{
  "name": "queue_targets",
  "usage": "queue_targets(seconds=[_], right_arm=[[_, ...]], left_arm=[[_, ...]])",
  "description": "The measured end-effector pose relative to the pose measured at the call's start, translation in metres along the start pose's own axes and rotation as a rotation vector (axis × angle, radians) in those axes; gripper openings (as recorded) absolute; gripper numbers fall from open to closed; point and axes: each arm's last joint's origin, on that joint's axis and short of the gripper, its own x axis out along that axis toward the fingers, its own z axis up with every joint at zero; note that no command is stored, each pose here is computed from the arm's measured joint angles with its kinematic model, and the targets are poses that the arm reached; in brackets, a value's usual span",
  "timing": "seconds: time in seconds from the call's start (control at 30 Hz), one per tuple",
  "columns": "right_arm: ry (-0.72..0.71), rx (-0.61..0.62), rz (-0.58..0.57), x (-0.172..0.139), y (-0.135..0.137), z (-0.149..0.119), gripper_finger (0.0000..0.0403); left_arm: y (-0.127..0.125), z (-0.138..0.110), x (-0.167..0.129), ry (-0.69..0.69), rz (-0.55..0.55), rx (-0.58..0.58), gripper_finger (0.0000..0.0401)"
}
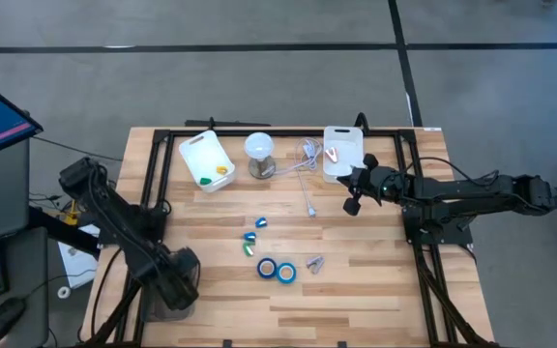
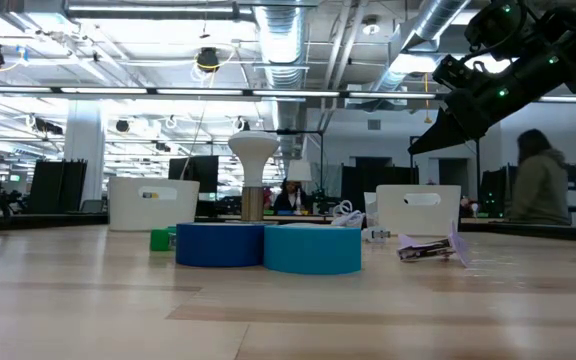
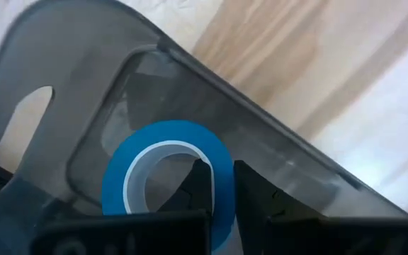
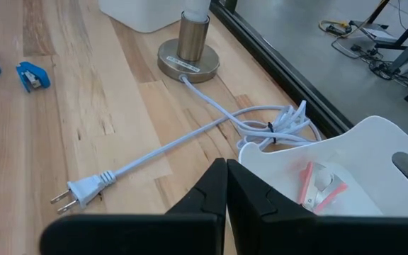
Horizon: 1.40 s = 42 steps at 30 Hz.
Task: Pick and place Stapler, Stapler remover, tape
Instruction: Put the top light blue tape into the black bin, then put the top blue stapler into the left white bin
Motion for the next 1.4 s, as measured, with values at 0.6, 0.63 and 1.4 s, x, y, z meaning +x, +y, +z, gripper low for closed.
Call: queue_targets(seconds=[0.6,0.63,1.4], right_arm=[[-0.001,-0.001,0.003,0.000,0.000,0.000,0.0000],[0.000,-0.001,0.003,0.000,0.000,0.000,0.0000],[0.000,-0.001,0.006,0.000,0.000,0.000,0.0000]], left_arm=[[-0.002,0.003,0.006,0.038,0.029,-0.025,0.0117],[-0.001,0.004,0.004,0.060,0.018,-0.029,0.0121],[0.084,0.045,-0.115,-0.569,-0.533,-0.099,0.0024]])
